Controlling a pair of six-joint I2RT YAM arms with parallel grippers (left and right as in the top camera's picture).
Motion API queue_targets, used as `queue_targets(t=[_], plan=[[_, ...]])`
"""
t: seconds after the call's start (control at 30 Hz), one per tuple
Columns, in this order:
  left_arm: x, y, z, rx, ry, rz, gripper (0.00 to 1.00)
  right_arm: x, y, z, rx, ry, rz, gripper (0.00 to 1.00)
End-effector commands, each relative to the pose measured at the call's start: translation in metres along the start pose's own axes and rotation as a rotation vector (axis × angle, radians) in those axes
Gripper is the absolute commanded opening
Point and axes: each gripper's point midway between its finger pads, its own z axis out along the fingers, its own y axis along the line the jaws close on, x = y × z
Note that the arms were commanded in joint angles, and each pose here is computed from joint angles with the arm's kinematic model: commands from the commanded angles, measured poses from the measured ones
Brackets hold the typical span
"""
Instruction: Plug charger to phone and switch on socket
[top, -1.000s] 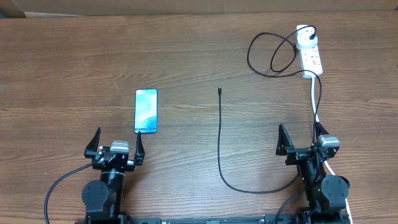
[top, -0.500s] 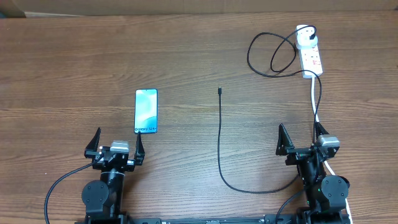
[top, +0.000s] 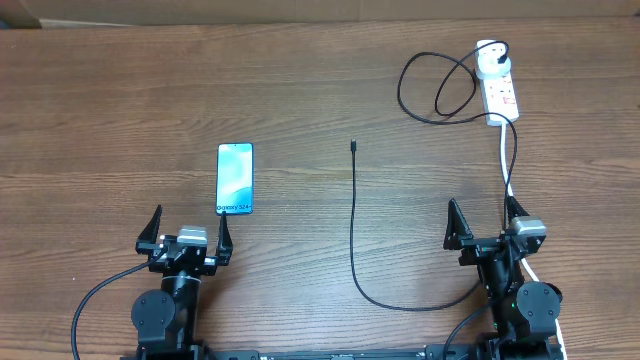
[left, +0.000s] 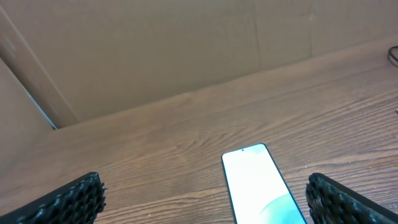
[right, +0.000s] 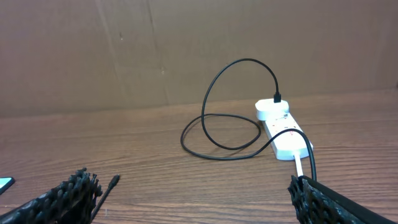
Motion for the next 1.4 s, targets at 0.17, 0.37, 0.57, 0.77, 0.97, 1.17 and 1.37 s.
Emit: queue_targets(t=[0.17, 0.37, 0.57, 0.77, 0.97, 1.17, 1.37], plan=[[0.001, 0.0, 0.0, -0.006, -0.001, 0.004, 1.0, 0.001, 0.001, 0.0, -0.007, -0.006, -0.001, 1.0], [0.001, 0.001, 0.0, -0.01, 0.0, 0.004, 1.0, 0.001, 0.001, 0.0, -0.008, -0.006, -0.001, 1.0], [0.001, 0.001, 0.0, -0.009, 0.0, 0.004, 1.0, 0.001, 0.001, 0.0, -0.008, -0.006, -0.001, 1.0], [-0.001, -0.003, 0.0, 0.013, -0.01, 0.004, 0.99, 0.001, 0.001, 0.0, -0.008, -0.006, -0.001, 1.0], [-0.002, -0.004, 0.0, 0.021, -0.013, -0.015, 1.0, 0.001, 0.001, 0.0, -0.008, -0.006, -0.001, 1.0], [-0.003, -0.004, 0.0, 0.019, -0.016, -0.075, 1.0, 0.001, 0.001, 0.0, -0.008, -0.006, -0.001, 1.0], [-0.009, -0.002, -0.001, 0.016, -0.029, -0.074, 1.0, 0.001, 0.001, 0.0, -0.007, -0.006, -0.001, 1.0]])
